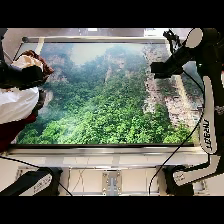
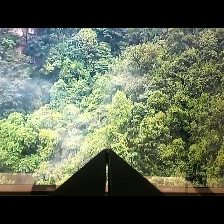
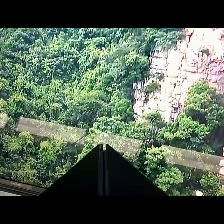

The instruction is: Fold the shirts.

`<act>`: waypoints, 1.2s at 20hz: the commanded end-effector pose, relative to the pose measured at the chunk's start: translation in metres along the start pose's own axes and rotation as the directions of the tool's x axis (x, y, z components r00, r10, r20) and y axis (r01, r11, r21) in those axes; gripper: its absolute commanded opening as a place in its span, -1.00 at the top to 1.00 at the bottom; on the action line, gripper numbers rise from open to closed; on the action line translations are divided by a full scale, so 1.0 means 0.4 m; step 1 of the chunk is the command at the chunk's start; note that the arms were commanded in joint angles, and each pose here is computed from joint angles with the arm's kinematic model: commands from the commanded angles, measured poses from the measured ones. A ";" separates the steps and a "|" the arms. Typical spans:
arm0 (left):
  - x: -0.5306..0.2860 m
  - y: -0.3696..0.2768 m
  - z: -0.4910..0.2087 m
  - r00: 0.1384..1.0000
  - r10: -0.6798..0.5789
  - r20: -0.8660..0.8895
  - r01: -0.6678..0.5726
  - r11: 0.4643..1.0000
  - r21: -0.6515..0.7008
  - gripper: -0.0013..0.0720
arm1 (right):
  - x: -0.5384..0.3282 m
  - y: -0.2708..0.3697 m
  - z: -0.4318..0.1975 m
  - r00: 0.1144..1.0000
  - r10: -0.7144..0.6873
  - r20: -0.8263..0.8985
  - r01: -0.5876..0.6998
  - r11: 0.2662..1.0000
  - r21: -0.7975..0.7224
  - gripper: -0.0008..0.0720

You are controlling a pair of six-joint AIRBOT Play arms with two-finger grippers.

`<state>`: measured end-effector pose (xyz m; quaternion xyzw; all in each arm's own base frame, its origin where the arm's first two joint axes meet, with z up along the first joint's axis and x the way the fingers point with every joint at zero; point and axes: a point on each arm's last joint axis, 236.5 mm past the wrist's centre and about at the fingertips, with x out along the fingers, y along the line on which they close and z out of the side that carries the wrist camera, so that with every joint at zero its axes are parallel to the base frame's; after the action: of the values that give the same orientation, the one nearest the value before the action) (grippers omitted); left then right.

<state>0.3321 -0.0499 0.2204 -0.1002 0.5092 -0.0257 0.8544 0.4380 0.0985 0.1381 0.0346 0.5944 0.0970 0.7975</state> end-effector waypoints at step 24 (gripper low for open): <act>-0.330 -0.093 0.502 0.472 -0.159 0.867 -0.002 0.983 0.181 0.93 | -0.017 -0.016 0.138 0.972 -0.027 0.233 0.046 0.996 -0.075 0.48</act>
<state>0.4430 -0.0335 0.4811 -0.0264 -0.1122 -0.0424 0.9924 0.4889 0.1001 0.1601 0.0250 0.4946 0.1030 0.8626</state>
